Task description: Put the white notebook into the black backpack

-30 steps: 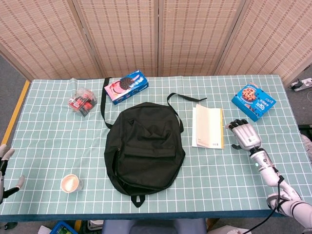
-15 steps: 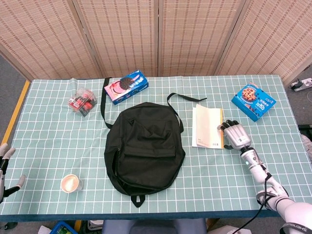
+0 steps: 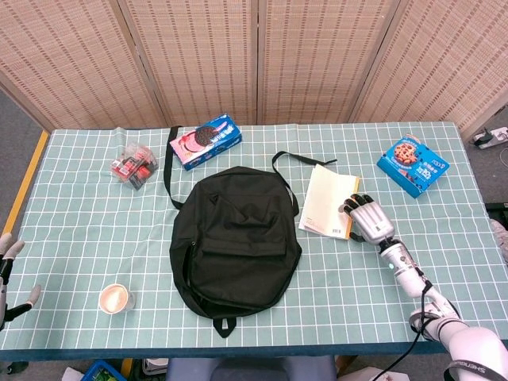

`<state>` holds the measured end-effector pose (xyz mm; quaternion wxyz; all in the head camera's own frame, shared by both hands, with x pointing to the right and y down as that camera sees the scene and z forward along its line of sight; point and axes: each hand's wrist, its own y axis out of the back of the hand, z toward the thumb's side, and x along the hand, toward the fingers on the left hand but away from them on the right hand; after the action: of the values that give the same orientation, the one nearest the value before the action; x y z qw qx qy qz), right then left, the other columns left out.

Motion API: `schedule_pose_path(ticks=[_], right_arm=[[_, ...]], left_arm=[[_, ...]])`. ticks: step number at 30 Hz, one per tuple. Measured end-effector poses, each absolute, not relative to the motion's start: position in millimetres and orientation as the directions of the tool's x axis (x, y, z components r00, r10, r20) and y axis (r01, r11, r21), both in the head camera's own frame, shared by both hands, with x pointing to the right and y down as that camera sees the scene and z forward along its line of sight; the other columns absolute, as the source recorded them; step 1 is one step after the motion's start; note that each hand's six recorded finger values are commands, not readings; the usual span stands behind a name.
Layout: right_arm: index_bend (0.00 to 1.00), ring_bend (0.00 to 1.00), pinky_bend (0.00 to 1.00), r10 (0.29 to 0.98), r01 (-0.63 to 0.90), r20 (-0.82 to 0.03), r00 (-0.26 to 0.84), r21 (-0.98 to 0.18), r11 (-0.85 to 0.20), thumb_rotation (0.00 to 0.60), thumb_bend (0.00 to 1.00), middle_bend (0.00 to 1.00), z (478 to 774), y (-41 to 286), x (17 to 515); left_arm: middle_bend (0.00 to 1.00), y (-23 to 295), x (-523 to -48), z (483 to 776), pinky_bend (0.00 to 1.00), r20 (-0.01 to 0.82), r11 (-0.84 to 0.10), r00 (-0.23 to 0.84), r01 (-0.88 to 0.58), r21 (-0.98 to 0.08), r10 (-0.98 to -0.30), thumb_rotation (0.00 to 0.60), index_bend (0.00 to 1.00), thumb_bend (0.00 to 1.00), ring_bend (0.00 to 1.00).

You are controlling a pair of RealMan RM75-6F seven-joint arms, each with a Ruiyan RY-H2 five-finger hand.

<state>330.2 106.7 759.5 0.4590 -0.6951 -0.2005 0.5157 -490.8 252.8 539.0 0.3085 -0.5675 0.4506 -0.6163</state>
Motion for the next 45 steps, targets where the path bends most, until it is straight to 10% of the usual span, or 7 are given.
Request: schedule_pose_path(ticks=[13,26,45], right_arm=[[0.38,0.17,0.24,0.766,-0.259,-0.489,0.418,-0.872,-0.416,0.600,0.21,0.33,763,90,311],[0.71,0.36,0.33,0.729,-0.290,-0.459,0.508,-0.888,-0.356,0.600,0.36,0.52,767,94,277],[0.68,0.39,0.45,0.761,-0.008,-0.301,0.574,-0.932,-0.362,0.600,0.31,0.47,734,123,241]], left_arm=[[0.00,253,-493,541,0.03,0.427,-0.407,-0.171,-0.139,-0.903,-0.888,0.600,0.12,0.33,0.00],[0.00,253,-496,539,0.03,0.434,-0.407,-0.178,-0.167,-0.898,-0.883,0.600,0.12,0.33,0.00],[0.00,254,-498,539,0.03,0.431,-0.404,-0.175,-0.171,-0.899,-0.885,0.600,0.12,0.33,0.00]])
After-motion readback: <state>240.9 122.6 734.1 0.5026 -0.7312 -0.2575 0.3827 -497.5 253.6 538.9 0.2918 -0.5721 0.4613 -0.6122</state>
